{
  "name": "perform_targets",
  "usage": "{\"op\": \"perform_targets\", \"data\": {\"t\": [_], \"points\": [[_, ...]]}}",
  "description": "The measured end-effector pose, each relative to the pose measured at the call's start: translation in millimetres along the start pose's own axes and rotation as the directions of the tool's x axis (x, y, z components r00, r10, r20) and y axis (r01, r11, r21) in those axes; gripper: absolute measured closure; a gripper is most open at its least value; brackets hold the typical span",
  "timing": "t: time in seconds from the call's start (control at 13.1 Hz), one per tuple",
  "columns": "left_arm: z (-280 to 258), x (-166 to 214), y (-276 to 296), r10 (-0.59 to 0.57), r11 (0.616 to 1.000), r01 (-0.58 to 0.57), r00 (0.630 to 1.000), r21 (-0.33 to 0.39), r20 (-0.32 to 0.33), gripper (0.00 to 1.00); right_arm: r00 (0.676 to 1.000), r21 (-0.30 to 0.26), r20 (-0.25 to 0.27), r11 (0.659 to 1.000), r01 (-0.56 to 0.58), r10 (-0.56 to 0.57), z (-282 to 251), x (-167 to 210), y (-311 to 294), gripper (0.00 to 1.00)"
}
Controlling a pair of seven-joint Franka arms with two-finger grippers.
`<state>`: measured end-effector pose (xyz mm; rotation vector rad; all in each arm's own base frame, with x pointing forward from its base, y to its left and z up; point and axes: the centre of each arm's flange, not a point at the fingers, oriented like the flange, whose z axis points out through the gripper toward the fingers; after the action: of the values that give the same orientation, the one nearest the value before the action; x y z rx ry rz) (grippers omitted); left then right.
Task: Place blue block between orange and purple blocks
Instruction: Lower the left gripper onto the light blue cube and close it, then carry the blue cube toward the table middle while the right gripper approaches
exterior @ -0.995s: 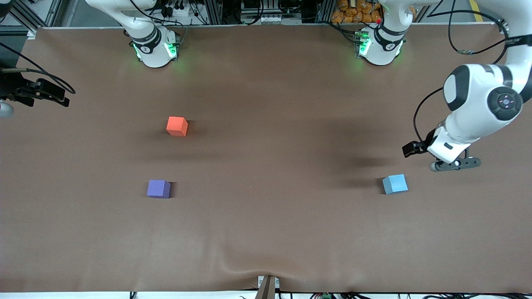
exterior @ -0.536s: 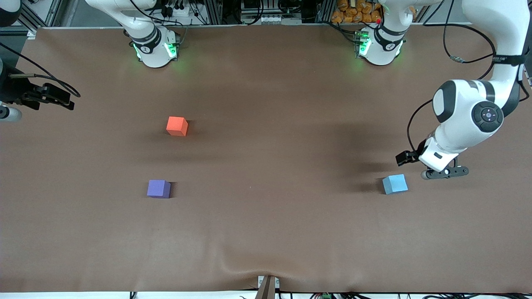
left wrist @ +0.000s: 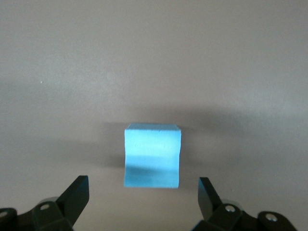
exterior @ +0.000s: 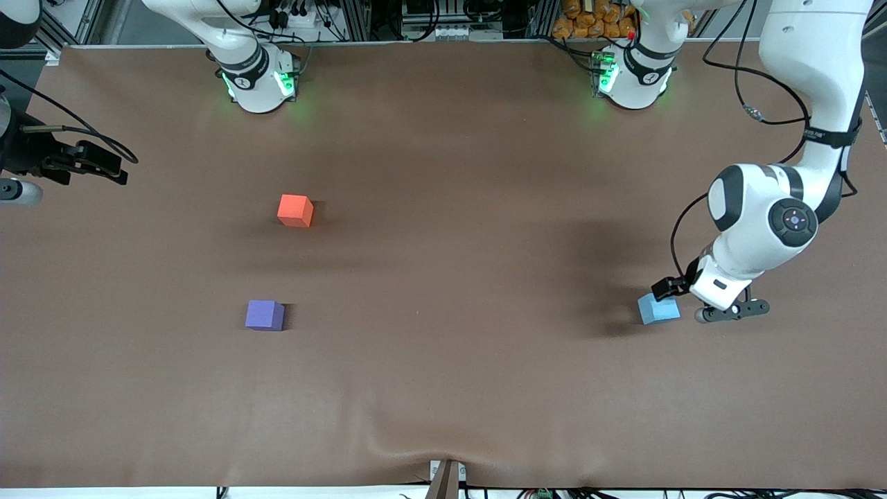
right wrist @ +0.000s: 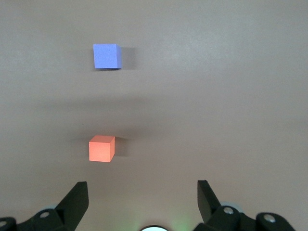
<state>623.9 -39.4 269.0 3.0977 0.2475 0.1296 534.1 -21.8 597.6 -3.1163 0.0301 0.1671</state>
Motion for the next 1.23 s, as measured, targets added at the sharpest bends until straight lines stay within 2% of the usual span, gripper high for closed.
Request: {"op": "perform_targets", "data": {"t": [0.61,1.23], "points": [[41.7,-1.2,-1.9,-0.016,1.0,0.016,1.0,-0.007,0.005,0.0,1.0,0.0,0.003,1.0,-0.001,0.001,9.7,1.9,0.4,0.0],[51.5,-2.7,-2.3,-0.017,1.0,0.017,1.0,-0.008,0.01,0.0,1.0,0.0,0.0,1.0,-0.001,0.001,8.7,1.5,0.4,0.0]]}}
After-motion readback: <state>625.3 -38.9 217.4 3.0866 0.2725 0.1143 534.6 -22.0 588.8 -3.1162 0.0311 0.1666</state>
